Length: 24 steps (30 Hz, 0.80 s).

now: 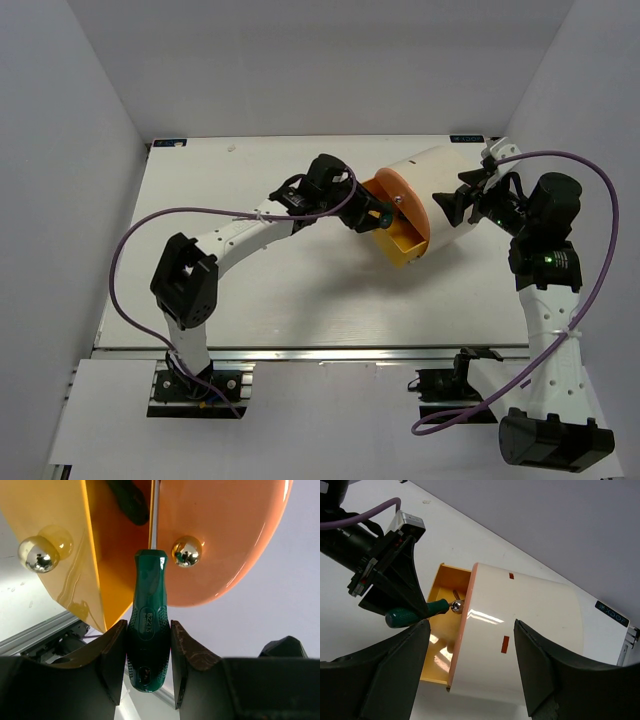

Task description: Sort the tools into containers

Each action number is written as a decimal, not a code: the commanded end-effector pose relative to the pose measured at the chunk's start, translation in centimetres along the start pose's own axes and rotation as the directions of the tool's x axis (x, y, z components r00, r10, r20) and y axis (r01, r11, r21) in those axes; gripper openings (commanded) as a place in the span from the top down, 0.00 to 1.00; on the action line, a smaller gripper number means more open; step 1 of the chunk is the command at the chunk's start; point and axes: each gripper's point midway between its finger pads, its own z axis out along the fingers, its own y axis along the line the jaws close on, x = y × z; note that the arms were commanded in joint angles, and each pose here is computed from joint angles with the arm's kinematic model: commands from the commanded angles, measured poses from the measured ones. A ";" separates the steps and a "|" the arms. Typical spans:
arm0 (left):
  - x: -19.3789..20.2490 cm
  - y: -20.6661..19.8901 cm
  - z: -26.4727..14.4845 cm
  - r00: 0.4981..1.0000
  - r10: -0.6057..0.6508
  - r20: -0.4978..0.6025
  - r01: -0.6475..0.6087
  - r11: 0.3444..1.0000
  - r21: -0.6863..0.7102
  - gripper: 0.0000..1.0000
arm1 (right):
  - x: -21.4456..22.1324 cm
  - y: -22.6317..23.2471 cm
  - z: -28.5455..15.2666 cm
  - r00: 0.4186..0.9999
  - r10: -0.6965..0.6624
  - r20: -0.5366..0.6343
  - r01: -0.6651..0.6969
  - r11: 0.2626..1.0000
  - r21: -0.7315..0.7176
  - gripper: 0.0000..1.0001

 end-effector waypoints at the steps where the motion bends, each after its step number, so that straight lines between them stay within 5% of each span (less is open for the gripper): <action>1: 0.8 -4.4 -1.2 0.999 0.052 0.002 -0.051 0.992 0.111 0.68 | -1.3 0.0 -0.4 0.999 -0.022 0.043 0.022 1.000 0.008 0.27; 9: 1.4 -4.5 -0.9 0.998 0.066 -0.026 -0.062 0.990 0.127 0.41 | -1.3 0.0 -0.4 0.999 -0.020 0.043 0.019 1.000 0.013 0.27; 18: 2.4 -6.2 -1.4 0.994 0.098 -0.050 -0.088 0.981 0.172 0.39 | -1.4 -0.2 -0.4 0.999 -0.023 0.045 0.023 1.000 0.015 0.27; 22: 2.8 -7.6 -3.1 0.985 0.169 -0.020 -0.160 0.963 0.215 0.49 | -1.5 0.2 -0.4 0.998 -0.032 0.049 0.032 0.999 -0.004 0.27; 24: 2.6 -8.0 -4.6 0.966 0.256 0.024 -0.255 0.938 0.234 0.80 | -1.6 0.6 -0.5 0.997 -0.053 0.053 0.054 0.998 -0.029 0.27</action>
